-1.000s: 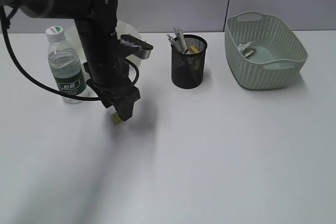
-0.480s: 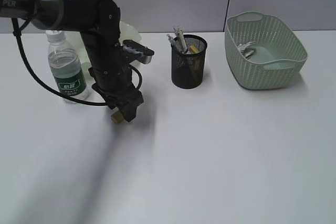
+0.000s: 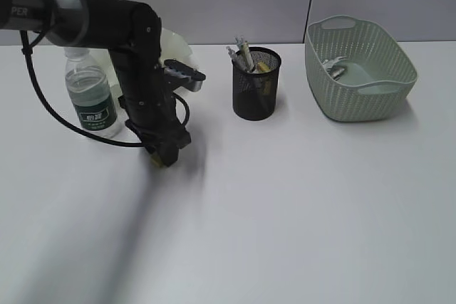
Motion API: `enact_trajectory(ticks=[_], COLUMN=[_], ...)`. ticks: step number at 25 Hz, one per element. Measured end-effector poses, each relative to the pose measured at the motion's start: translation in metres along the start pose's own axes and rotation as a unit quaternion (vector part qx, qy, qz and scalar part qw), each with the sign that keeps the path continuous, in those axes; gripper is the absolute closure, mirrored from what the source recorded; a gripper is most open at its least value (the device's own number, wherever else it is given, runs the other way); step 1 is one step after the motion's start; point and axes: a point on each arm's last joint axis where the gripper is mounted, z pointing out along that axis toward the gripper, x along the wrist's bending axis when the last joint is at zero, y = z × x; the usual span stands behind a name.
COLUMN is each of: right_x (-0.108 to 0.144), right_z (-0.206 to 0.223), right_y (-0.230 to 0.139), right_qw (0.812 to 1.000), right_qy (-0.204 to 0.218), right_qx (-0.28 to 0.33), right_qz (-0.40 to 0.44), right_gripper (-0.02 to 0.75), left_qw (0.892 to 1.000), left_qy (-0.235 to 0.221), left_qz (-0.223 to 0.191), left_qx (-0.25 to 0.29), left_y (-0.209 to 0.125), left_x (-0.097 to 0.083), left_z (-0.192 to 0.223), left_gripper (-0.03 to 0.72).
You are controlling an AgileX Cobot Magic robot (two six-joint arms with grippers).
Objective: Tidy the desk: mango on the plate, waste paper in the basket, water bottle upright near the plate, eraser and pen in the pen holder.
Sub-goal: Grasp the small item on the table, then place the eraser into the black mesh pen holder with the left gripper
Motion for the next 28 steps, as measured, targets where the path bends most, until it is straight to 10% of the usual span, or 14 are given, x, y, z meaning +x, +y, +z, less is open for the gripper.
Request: enact_trajectory(ticks=[8, 28], right_x=[0.0, 0.0], right_z=[0.0, 0.0], right_y=[0.0, 0.0], right_qw=[1.0, 1.0], right_qy=[0.0, 0.0], right_qx=[0.0, 0.0], right_qz=[0.0, 0.0], right_gripper=[0.291, 0.291], left_qw=[1.0, 0.997], left_qy=[0.007, 0.004], left_qz=[0.014, 0.038], left_qx=[0.005, -0.063], left_y=[0.0, 0.0], left_x=[0.003, -0.027], left_z=[0.001, -0.082], left_gripper=[0.486, 0.487])
